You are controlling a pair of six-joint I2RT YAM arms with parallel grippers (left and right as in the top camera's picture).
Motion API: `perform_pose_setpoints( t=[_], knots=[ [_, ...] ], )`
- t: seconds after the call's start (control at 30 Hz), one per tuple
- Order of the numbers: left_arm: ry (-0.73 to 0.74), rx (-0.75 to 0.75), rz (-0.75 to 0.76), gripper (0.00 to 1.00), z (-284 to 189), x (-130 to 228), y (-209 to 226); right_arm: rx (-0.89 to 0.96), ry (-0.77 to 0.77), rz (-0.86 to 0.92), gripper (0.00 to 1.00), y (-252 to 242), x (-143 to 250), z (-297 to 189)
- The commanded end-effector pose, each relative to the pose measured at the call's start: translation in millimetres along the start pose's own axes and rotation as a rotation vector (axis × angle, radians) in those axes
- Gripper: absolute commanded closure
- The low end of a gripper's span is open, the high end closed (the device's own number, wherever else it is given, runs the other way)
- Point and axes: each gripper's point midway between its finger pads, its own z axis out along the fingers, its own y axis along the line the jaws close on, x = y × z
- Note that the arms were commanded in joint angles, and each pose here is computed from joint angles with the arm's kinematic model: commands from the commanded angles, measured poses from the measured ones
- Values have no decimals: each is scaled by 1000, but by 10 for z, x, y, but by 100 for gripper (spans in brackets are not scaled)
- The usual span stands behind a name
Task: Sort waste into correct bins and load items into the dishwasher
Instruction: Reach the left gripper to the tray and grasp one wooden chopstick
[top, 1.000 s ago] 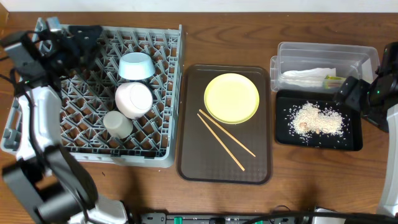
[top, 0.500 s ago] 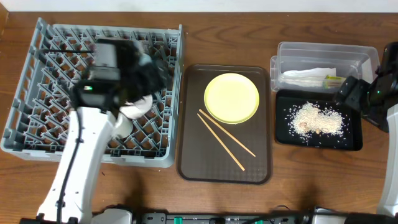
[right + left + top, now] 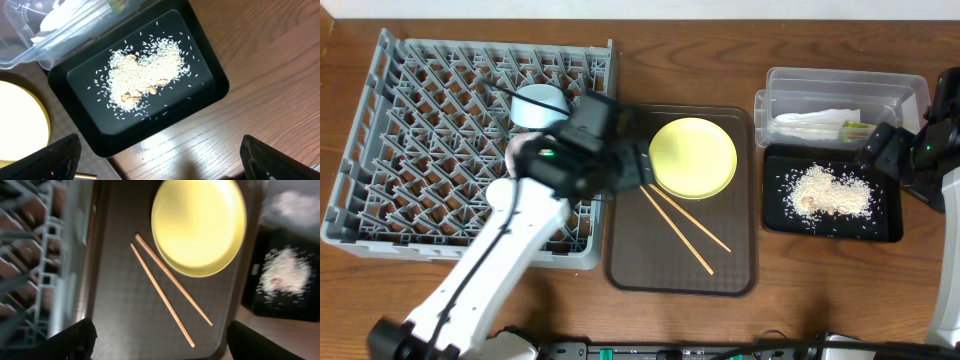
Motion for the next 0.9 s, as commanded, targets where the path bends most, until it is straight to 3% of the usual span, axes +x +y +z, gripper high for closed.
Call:
perform_pose_setpoints(
  t=[0.0, 0.4, 0.73, 0.87],
  knots=[
    [50, -113, -97, 14, 338, 225, 8, -3, -11, -8, 1, -9, -20, -34],
    [228, -313, -164, 14, 1309, 890, 1, -27, -2, -19, 1, 32, -4, -35],
    [309, -373, -131, 14, 1660, 1208, 56, -28, -3, -19, 1, 33, -6, -35],
    [328, -381, -128, 30, 1696, 1277, 61, -28, -3, -19, 1, 33, -6, -35]
  ],
)
